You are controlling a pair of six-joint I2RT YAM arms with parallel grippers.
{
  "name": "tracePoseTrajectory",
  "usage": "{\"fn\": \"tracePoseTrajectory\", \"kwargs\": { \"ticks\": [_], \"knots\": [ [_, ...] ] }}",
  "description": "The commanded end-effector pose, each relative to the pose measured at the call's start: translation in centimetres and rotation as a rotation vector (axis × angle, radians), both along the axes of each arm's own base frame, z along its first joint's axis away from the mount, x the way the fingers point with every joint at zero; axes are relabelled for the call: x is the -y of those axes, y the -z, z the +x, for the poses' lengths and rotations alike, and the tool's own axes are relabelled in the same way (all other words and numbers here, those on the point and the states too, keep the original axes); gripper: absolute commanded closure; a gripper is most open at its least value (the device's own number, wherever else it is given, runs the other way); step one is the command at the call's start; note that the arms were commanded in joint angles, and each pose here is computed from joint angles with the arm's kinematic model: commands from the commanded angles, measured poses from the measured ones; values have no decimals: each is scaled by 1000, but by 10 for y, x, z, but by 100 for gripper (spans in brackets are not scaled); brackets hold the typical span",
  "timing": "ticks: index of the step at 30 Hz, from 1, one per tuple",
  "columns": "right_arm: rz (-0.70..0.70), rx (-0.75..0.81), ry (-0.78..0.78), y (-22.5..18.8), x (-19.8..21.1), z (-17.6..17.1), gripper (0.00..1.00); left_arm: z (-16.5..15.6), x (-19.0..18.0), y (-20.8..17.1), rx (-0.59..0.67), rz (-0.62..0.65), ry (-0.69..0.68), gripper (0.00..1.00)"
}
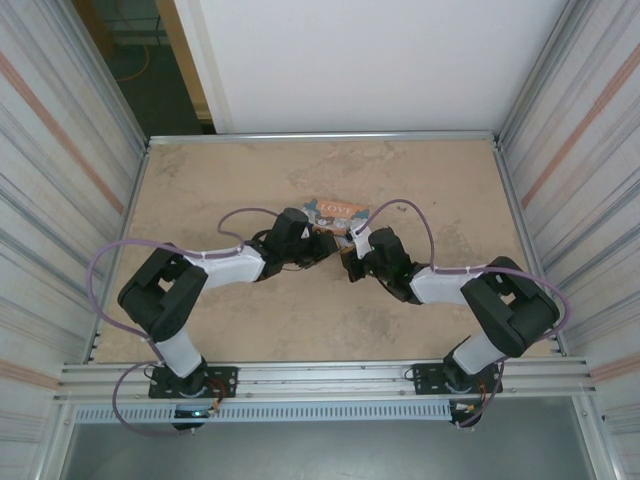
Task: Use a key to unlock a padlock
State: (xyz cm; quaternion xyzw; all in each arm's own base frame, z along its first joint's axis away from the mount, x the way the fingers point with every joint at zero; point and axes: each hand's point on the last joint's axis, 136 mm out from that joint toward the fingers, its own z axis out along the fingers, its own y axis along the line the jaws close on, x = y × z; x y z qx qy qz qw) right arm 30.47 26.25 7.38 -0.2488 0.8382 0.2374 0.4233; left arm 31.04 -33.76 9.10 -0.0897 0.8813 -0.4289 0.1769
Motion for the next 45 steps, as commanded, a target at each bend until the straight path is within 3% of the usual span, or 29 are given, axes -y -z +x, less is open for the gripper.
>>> {"fn": "tracePoseTrajectory", "kwargs": {
  "ticks": [1, 11, 20, 27, 45],
  "knots": [
    [133, 163, -33, -51, -25, 18, 100, -54, 40, -2, -91, -117, 236, 87],
    [67, 36, -9, 3, -10, 3, 100, -48, 43, 21, -125, -121, 220, 86],
    [43, -10, 12, 11, -1, 7, 100, -38, 35, 17, -107, -115, 195, 70],
    [40, -27, 17, 13, 1, 8, 100, -34, 18, 2, -57, -98, 173, 58],
    [76, -179, 13, 12, -7, -1, 100, -32, -64, -33, 134, -82, -48, 50]
  ]
}}
